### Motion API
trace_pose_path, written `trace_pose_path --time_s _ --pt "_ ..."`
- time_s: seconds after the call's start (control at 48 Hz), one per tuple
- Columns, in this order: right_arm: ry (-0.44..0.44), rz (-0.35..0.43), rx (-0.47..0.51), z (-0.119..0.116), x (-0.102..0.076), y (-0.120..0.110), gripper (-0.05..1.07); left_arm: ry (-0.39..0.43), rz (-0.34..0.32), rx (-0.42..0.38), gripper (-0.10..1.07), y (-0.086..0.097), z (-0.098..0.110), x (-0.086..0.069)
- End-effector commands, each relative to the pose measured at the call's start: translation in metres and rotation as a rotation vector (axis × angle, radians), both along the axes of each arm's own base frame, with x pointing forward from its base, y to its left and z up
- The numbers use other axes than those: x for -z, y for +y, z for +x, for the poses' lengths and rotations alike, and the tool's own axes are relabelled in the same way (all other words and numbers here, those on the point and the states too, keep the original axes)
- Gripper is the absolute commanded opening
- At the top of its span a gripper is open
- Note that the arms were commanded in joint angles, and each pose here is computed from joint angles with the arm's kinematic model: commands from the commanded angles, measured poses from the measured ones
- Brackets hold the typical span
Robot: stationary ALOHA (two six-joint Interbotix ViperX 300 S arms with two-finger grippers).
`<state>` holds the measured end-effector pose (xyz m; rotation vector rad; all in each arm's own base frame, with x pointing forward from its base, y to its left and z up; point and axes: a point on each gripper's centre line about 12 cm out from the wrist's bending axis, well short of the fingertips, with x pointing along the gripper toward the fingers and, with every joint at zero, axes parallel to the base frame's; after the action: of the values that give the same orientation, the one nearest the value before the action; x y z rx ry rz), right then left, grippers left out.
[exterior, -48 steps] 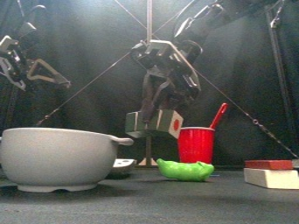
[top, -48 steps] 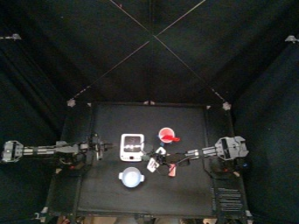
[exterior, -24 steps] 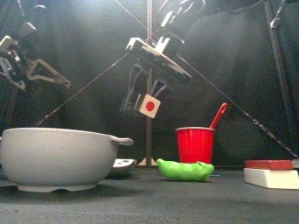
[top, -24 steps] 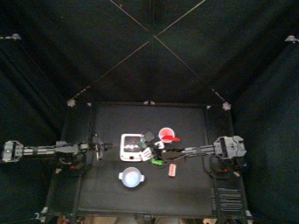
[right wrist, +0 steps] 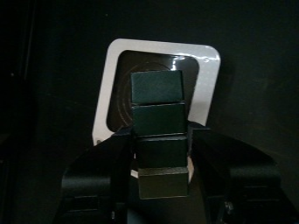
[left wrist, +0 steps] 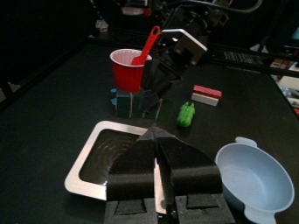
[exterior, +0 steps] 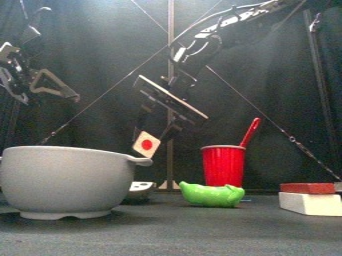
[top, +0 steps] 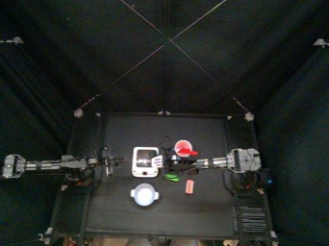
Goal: Place sushi roll on stove
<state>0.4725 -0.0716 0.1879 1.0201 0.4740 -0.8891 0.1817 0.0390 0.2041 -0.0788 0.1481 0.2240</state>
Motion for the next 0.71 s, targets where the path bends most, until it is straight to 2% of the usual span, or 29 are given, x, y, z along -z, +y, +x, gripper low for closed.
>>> trace_pose_path --time_s 0.0,0.167,0.5,0.688 --pt "-0.054 0.012 0.025 0.004 -0.015 -0.008 0.53 -0.02 0.007 -0.002 0.32 0.001 0.003 -0.006" --pt "-0.07 0.036 0.078 0.009 -0.013 -0.017 0.53 -0.019 0.009 -0.002 0.32 0.001 0.002 -0.006" --pt "-0.062 0.035 0.091 0.021 0.001 -0.026 0.54 -0.016 0.011 -0.002 0.32 0.001 0.002 -0.005" --pt "-0.057 0.072 0.121 0.023 0.008 -0.031 0.61 -0.016 0.011 -0.002 0.32 0.001 0.002 -0.005"
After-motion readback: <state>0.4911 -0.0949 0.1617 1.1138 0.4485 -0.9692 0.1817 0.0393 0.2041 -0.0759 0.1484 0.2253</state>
